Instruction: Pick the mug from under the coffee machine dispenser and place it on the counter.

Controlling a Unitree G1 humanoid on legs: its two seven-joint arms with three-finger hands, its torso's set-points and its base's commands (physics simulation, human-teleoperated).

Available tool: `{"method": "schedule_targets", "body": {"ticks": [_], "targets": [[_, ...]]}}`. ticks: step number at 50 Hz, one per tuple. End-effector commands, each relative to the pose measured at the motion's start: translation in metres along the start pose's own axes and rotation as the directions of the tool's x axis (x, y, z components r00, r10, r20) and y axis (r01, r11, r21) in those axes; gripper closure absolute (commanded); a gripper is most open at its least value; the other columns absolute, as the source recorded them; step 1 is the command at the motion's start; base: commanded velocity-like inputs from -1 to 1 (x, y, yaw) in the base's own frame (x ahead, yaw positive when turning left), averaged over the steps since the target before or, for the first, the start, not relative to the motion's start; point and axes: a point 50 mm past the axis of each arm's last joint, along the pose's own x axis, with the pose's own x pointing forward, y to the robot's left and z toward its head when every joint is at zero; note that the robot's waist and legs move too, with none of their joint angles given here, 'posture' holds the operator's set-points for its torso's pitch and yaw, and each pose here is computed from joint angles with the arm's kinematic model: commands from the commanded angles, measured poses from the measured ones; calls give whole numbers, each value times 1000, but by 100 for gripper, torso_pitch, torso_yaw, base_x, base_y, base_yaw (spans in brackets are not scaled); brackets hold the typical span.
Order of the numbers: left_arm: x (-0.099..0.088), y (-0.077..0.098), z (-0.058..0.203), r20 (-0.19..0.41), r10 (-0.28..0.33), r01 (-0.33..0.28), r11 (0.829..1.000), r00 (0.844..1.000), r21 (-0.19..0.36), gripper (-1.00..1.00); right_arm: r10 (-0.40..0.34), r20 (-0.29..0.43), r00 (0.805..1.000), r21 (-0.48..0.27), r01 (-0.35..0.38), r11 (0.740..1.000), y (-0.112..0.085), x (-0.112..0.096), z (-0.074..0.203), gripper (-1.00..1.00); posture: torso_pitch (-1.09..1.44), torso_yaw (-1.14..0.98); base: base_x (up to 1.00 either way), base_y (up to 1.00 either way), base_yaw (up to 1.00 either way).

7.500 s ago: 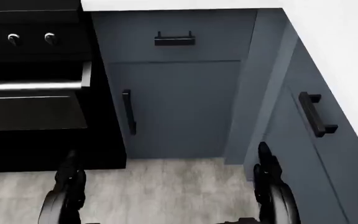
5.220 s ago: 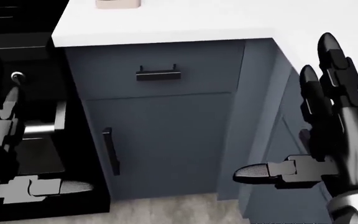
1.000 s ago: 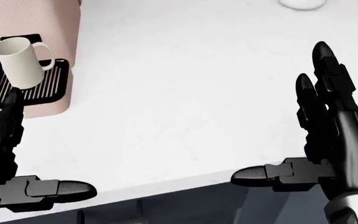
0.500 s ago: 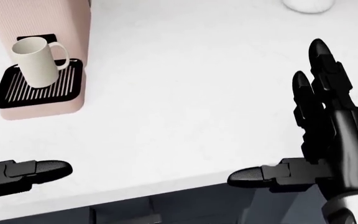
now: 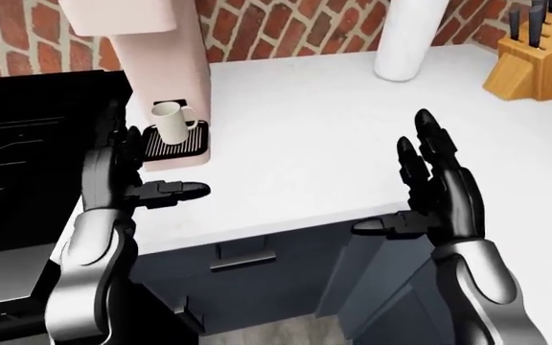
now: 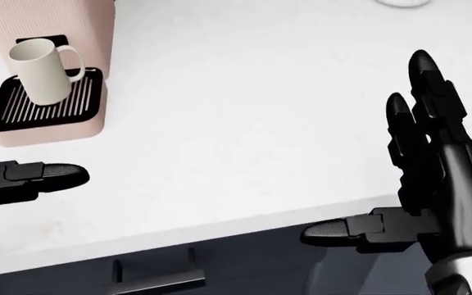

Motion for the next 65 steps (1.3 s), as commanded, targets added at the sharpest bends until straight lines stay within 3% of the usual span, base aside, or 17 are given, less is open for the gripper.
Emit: {"method": "schedule_targets", "body": {"ticks": [1,14,30,51,65], "targets": [[2,0,18,79,-4,4,1000,997,3,-100,7,81,997,-8,-6,1000,1,-1,14,-100,0,0,0,0,0],[16,1,25,79,-14,13,1000,997,10,-100,8,79,997,-9,-7,1000,1,-1,13,-100,0,0,0,0,0],[32,14,14,73,55,-56,998,996,14,-100,14,83,996,-10,-13,1000,3,-2,13,-100,0,0,0,0,0],[60,7,11,61,61,-62,998,996,8,-100,15,84,996,-9,-14,1000,3,-1,14,-100,0,0,0,0,0],[69,3,6,48,61,-61,998,997,3,-100,15,83,996,-9,-14,1000,2,-2,14,-100,0,0,0,0,0]]}}
